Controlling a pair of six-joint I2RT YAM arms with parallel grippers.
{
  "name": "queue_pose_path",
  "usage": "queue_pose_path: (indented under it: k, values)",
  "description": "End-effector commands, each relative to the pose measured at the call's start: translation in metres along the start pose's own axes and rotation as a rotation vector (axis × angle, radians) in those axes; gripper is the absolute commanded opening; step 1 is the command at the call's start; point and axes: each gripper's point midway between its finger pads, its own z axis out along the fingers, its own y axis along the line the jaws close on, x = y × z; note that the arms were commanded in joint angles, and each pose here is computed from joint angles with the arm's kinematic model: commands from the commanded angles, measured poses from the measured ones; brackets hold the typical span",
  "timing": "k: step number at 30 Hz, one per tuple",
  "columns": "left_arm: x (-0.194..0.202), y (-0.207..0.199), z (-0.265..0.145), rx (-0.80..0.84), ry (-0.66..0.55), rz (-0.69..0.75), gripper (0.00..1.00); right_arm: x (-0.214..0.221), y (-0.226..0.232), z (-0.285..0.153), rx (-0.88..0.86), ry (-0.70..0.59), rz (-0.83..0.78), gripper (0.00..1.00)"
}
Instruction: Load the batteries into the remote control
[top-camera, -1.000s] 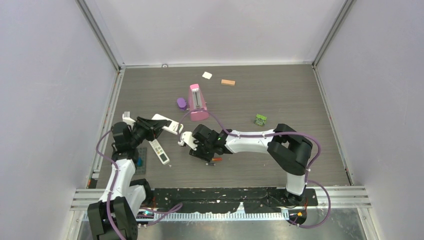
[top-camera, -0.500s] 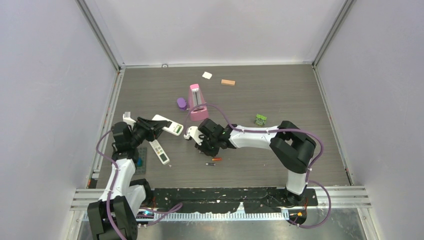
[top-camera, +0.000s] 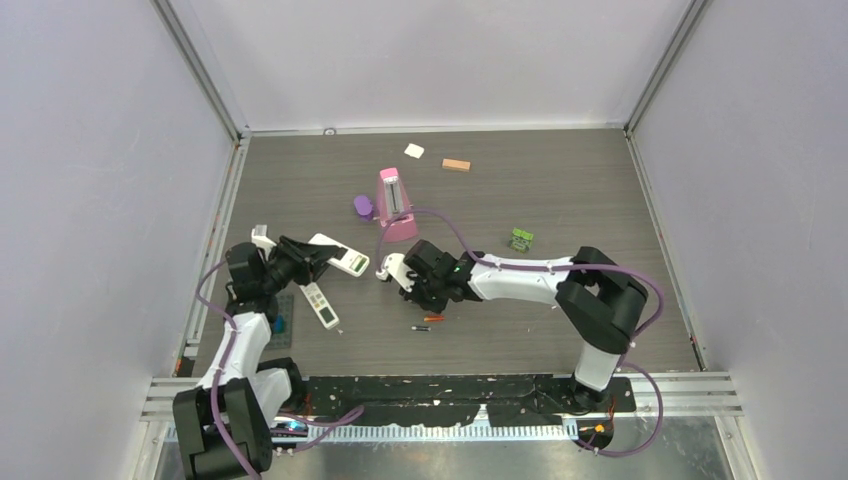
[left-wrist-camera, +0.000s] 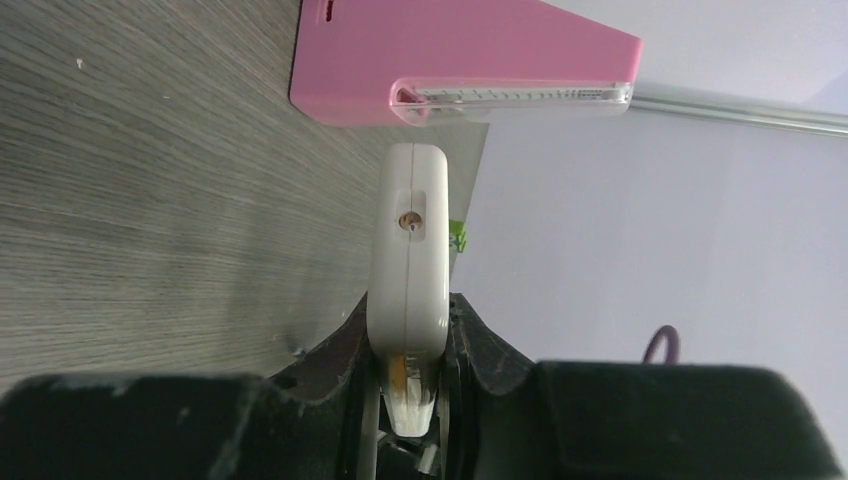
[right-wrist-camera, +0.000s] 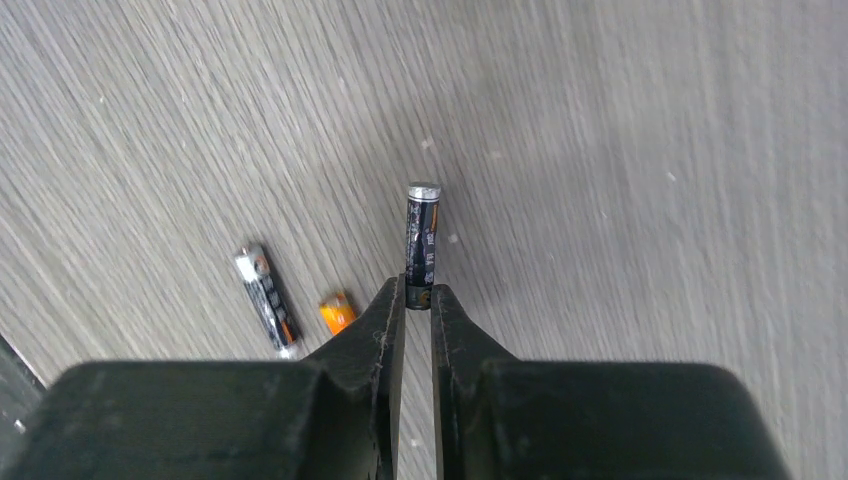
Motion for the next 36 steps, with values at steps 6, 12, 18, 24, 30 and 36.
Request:
queue_pose_path:
  k: [6, 12, 18, 24, 30, 36]
  values:
    - [0.026, -0.036, 0.006, 0.122, 0.171, 0.205, 0.00, -0.052, -0.023, -0.095, 0.177, -0.207, -0.035, 0.06]
    - [0.077, -0.073, 0.011, 0.258, 0.327, 0.412, 0.00, -0.077, -0.013, -0.156, 0.246, -0.256, -0.098, 0.06]
    - [0.111, -0.089, 0.008, 0.366, 0.487, 0.495, 0.00, -0.082, 0.004, -0.188, 0.294, -0.207, -0.183, 0.05]
    - [0.128, -0.084, 0.010, 0.355, 0.551, 0.485, 0.00, -0.077, 0.013, -0.188, 0.341, -0.110, -0.271, 0.06]
    - [0.138, -0.079, 0.010, 0.326, 0.606, 0.458, 0.00, -0.079, 0.021, -0.184, 0.343, -0.081, -0.338, 0.05]
    - [0.147, -0.074, 0.003, 0.290, 0.670, 0.474, 0.00, -0.082, 0.031, -0.180, 0.314, -0.059, -0.391, 0.06]
